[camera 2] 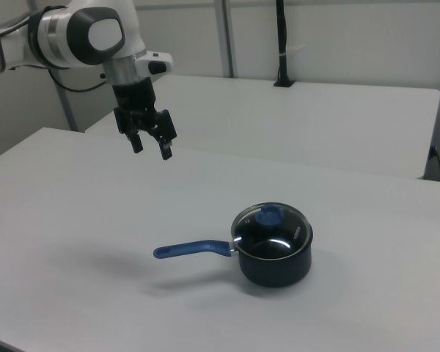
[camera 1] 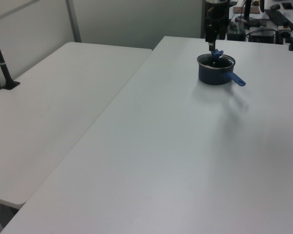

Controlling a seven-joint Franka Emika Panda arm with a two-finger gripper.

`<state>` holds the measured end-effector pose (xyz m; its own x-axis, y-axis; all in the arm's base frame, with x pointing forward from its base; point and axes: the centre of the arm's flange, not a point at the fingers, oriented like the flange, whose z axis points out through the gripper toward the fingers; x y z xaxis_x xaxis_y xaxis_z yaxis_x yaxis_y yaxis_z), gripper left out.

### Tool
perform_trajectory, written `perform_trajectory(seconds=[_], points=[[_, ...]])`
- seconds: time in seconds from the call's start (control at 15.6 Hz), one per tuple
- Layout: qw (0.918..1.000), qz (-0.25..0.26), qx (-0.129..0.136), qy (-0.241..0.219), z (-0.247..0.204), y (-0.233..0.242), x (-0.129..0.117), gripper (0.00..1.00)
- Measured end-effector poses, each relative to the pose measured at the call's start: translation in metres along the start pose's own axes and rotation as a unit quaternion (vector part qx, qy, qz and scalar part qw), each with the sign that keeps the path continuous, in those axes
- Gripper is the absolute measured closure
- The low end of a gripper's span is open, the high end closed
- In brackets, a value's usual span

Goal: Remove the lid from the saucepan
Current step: 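Move the open gripper toward the saucepan's glass lid, then lower the gripper over the blue knob of the glass lid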

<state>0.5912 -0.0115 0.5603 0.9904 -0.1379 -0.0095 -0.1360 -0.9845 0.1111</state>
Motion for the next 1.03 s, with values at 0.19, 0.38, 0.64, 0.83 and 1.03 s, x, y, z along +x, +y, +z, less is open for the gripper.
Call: perform_trajectory(seconds=[0.19,0.38,0.64,0.83,1.03], points=[[1.0000,0.000,0.000,0.000,0.000,0.000,0.000,0.00],[1.0000,0.004,0.000,0.000,0.001,0.006,0.001,0.00],[0.9999,0.012,0.000,-0.002,0.004,0.075,0.005,0.00],[0.9999,0.012,0.001,-0.006,0.009,0.137,0.002,0.00],[1.0000,0.007,0.000,0.002,0.014,0.178,0.000,0.00]])
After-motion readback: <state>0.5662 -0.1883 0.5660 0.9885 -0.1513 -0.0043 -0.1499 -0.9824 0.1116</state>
